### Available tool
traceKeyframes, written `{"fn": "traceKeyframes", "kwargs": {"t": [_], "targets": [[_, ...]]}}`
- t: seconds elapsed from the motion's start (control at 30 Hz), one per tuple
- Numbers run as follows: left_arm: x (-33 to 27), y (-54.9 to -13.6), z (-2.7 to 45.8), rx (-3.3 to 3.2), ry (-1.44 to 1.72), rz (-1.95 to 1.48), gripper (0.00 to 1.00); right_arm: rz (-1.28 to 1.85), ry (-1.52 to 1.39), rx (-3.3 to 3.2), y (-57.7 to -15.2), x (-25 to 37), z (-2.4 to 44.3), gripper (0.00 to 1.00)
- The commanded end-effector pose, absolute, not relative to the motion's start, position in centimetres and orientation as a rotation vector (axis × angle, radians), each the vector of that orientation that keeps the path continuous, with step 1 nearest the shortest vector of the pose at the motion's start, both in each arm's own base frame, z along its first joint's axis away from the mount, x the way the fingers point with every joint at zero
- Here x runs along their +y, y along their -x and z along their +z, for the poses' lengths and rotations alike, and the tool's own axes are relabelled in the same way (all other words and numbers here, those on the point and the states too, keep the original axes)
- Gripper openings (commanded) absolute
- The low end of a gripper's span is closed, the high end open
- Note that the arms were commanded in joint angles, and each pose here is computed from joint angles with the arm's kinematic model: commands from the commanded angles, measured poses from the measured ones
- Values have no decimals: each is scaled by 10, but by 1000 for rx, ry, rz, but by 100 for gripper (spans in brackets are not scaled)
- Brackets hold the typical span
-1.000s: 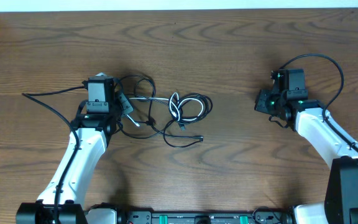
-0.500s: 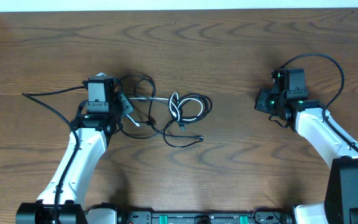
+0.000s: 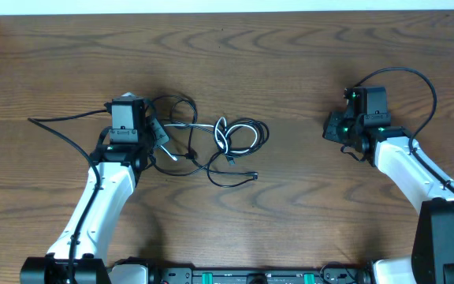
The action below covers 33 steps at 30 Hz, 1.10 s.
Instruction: Untangle cables
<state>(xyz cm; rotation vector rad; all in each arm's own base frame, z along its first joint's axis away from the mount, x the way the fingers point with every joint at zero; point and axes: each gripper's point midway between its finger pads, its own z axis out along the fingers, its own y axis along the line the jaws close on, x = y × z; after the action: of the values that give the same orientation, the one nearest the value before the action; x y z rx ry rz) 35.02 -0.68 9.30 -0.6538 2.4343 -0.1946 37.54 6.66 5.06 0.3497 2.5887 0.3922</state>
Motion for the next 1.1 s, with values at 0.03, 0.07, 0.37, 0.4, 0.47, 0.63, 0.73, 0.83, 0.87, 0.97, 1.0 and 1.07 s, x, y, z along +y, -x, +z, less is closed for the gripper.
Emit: {"fn": "traceKeyframes", "kwargs": {"t": [0.03, 0.07, 0.37, 0.4, 0.47, 0.63, 0.73, 0.83, 0.87, 0.97, 1.0, 1.07], "targets": [[-2, -352, 96, 2416, 674, -168, 8, 390, -388, 2565, -378, 65, 55, 23], [-2, -352, 96, 2416, 674, -168, 8, 390, -388, 2564, -378, 65, 55, 23], [-2, -352, 96, 2416, 674, -168, 8, 396, -394, 2551, -380, 65, 57, 28], [-2, -351, 96, 2418, 674, -167, 8, 397, -393, 2549, -381, 65, 57, 29], [-2, -350, 95, 2424, 676, -165, 8, 397, -393, 2549, -381, 65, 57, 29], [-2, -350, 95, 2425, 676, -164, 8, 396, -387, 2558, -379, 67, 56, 33], [-2, -350, 95, 2423, 676, -165, 8, 401, -377, 2554, -380, 70, 57, 37], [-2, -350, 95, 2425, 676, -164, 8, 402, -369, 2555, -379, 72, 57, 40], [-2, -350, 95, 2425, 676, -164, 8, 404, -367, 2554, -379, 73, 57, 41], [-2, -350, 95, 2424, 676, -164, 8, 404, -364, 2555, -379, 74, 58, 44], [-2, -350, 95, 2425, 676, -164, 8, 405, -363, 2549, -380, 74, 58, 44], [-2, -350, 95, 2424, 676, -164, 8, 406, -362, 2544, -382, 74, 59, 44]]}}
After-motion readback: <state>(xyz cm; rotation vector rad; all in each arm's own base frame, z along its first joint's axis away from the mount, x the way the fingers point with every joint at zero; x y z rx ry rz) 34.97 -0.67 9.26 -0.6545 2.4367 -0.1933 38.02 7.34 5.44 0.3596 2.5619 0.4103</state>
